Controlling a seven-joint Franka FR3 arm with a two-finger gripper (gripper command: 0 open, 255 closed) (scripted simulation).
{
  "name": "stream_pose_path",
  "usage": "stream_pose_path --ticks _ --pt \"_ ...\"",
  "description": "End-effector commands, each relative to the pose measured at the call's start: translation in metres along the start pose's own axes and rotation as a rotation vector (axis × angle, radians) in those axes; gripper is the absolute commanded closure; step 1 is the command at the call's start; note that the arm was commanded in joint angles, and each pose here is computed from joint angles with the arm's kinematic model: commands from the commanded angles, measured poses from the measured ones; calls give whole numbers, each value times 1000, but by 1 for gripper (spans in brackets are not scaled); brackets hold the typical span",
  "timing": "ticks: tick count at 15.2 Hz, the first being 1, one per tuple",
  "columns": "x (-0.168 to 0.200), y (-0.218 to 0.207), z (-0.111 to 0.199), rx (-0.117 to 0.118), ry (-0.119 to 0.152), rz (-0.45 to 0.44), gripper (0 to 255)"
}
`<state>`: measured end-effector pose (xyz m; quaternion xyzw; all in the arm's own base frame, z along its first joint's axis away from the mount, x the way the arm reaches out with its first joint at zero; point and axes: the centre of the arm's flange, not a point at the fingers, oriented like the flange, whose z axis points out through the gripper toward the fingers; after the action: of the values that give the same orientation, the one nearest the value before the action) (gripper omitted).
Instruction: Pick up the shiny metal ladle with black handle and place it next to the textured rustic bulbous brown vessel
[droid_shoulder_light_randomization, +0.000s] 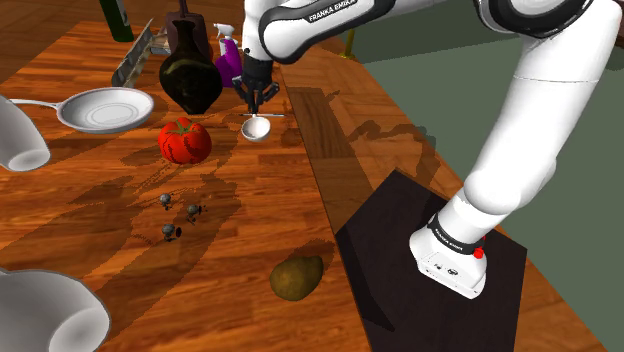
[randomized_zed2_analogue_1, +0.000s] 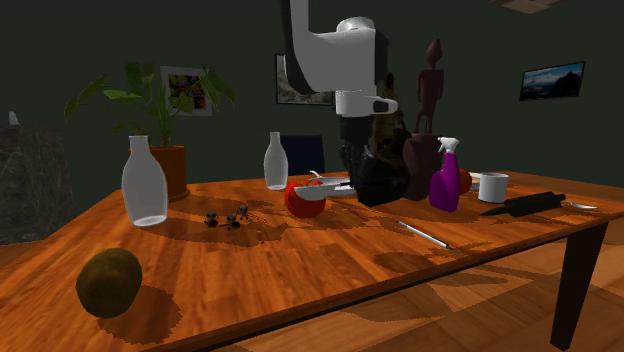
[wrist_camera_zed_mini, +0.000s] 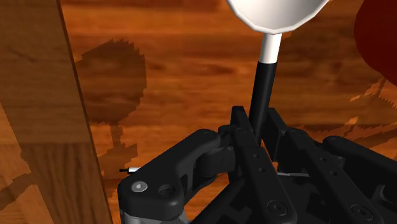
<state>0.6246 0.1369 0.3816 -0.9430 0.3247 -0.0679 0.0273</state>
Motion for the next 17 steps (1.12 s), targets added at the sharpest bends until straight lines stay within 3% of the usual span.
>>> stream_pose_path --ticks 1,17 --pt "-2 -1 11 0 0 0 255" --pt "-11 7 94 0 0 0 255"
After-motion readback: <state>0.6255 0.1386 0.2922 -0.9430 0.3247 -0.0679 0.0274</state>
